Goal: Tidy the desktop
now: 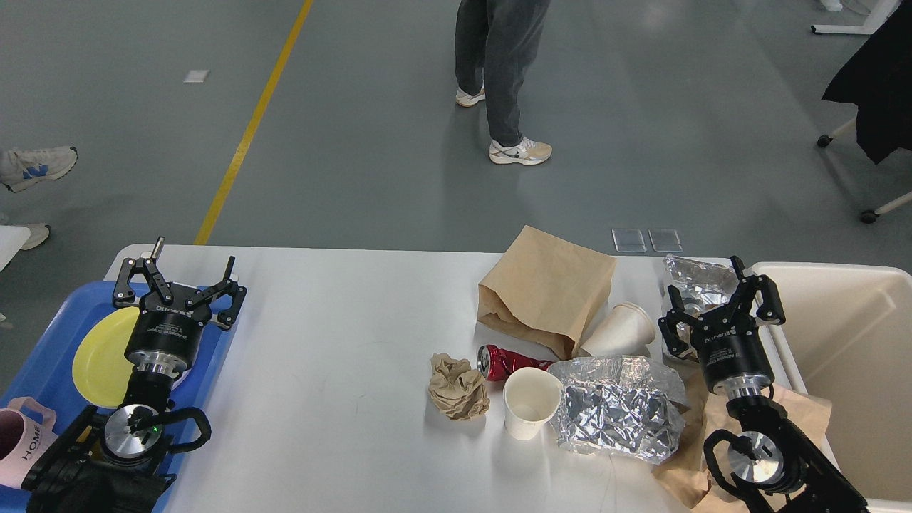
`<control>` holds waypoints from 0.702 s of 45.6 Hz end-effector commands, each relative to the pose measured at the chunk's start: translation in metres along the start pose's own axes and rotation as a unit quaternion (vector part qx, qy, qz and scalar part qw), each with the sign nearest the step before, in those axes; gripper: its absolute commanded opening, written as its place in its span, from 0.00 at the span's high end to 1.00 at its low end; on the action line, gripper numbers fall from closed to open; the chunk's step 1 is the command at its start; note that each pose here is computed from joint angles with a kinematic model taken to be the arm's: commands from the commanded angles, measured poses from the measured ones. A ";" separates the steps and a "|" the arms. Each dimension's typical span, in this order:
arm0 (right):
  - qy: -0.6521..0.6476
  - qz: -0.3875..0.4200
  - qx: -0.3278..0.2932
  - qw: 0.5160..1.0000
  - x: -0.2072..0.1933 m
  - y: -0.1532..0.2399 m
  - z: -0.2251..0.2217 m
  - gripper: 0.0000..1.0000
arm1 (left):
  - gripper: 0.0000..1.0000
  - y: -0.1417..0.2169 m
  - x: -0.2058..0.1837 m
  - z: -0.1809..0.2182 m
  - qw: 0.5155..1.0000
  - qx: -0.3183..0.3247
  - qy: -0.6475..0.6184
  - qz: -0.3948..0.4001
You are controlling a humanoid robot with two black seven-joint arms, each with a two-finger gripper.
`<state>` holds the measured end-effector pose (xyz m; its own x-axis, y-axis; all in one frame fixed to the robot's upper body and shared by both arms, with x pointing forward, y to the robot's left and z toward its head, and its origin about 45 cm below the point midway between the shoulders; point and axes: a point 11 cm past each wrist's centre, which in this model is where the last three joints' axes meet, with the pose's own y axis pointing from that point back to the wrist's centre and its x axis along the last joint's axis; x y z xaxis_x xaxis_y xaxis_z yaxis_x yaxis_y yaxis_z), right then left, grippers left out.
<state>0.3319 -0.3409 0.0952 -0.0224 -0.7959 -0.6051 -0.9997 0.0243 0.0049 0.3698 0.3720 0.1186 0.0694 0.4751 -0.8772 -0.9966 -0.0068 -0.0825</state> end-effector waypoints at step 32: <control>0.001 -0.002 -0.002 1.000 -0.001 0.000 0.001 0.00 | 0.04 0.000 0.000 0.000 1.000 0.000 0.002 0.001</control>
<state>0.3318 -0.3394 0.0949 -0.0186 -0.7965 -0.6044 -0.9998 0.0189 0.0058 0.3695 0.3723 0.1183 0.0685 0.4717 -0.8791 -0.9967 -0.0055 -0.0807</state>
